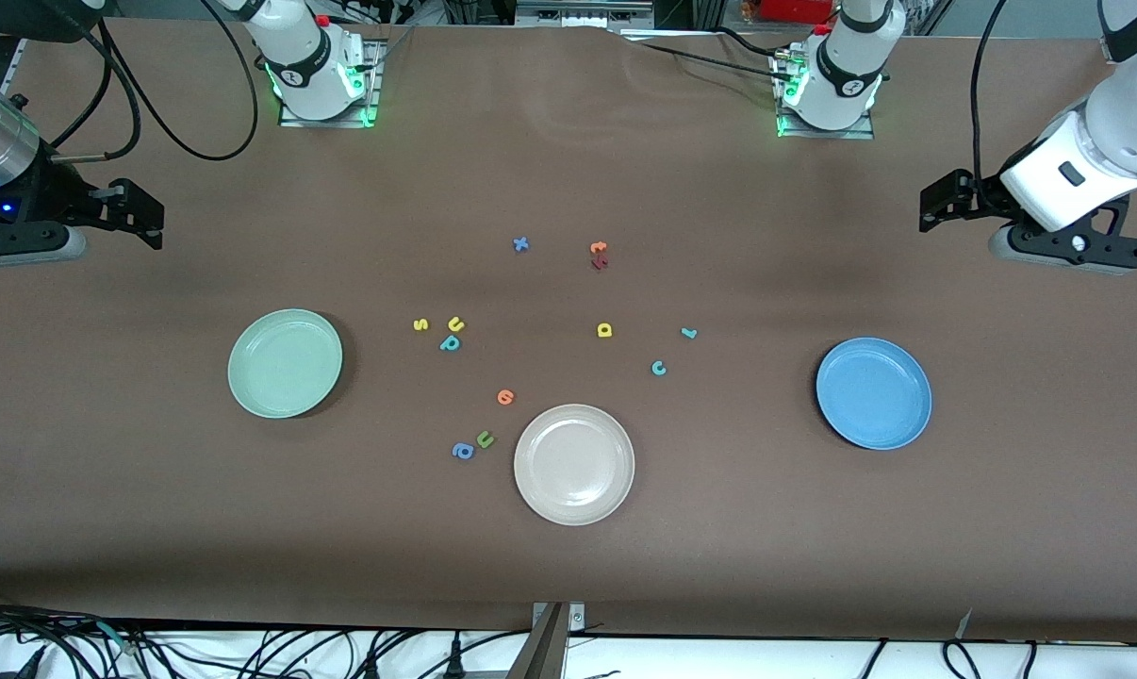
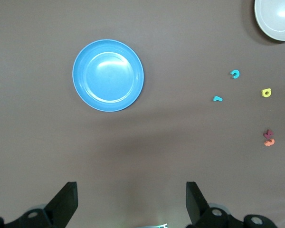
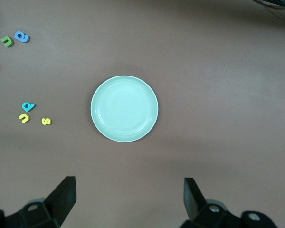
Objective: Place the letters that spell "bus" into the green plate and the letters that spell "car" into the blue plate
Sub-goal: 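Reach the left gripper down to the teal c letter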
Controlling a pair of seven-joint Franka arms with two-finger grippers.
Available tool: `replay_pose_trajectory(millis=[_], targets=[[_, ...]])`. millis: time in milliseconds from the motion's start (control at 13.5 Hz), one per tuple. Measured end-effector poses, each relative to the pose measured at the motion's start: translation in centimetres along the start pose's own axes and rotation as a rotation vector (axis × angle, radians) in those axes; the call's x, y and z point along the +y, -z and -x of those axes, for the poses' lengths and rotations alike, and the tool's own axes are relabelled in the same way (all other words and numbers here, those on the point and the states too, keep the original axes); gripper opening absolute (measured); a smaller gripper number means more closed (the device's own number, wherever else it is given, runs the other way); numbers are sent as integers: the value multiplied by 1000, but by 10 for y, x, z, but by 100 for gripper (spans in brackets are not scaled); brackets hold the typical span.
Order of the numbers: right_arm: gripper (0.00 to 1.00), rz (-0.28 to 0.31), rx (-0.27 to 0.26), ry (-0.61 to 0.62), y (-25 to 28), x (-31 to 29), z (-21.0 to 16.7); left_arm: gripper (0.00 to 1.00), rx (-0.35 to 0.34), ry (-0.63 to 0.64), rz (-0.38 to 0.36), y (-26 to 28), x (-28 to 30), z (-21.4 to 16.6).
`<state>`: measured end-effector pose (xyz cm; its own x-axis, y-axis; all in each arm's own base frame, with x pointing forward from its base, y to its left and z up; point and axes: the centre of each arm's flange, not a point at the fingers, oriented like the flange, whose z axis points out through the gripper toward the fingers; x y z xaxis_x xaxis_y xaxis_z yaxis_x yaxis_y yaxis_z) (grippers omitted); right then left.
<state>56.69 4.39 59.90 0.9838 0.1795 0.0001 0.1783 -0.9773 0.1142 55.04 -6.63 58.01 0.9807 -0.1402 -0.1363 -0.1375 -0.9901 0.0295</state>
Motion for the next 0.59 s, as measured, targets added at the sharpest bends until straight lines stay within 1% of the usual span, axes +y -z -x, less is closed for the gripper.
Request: replay_pose_trajectory(millis=[148, 297, 519, 593], targets=[[100, 0, 0, 0, 0, 0, 0, 100, -25, -31, -1, -14, 17, -8], [100, 0, 0, 0, 0, 0, 0, 100, -36, -69, 1, -37, 37, -27], [100, 0, 0, 1, 0, -1, 0, 100, -44, -163, 2, -100, 97, -73], [100, 0, 0, 1, 0, -1, 0, 100, -36, -191, 4, -126, 122, -89]])
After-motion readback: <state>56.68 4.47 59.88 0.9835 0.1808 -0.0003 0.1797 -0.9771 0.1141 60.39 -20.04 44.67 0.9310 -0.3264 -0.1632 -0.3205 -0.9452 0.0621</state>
